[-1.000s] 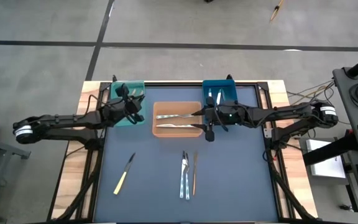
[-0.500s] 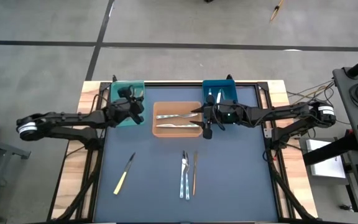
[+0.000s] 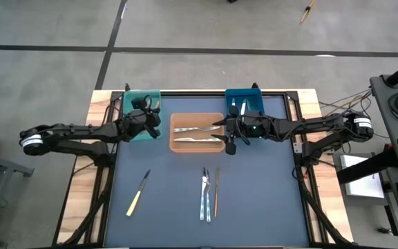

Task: Sort silverware by color (type)
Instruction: Put the gold knife into the green bin

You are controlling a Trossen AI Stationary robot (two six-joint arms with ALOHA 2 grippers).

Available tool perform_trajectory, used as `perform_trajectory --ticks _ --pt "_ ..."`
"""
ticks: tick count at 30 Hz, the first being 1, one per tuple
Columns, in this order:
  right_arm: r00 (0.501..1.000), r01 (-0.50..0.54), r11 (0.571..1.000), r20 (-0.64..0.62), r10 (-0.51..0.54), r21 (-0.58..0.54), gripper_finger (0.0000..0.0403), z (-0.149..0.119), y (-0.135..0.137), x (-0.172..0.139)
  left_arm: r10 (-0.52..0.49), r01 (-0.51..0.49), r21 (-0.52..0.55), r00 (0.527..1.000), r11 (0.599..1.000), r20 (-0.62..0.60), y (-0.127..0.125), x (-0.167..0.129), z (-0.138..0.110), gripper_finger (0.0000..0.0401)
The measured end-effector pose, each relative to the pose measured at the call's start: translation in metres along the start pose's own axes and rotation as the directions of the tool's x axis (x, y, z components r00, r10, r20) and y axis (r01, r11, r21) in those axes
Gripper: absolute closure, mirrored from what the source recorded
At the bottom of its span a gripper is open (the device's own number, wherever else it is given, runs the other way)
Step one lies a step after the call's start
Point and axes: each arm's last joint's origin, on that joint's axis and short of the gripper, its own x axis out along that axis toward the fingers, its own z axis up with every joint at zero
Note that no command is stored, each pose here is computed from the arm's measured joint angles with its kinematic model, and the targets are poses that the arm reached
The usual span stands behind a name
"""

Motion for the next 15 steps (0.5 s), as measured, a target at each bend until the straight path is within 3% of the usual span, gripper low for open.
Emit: perform_trajectory --ticks 15 --pt "1.0 0.0 1.0 0.0 0.0 0.014 0.0197 0.0 0.0 0.0 -0.023 0.02 -0.105 0.999 0.994 -0.025 -0.0025 -0.0001 -0.0028 0.0378"
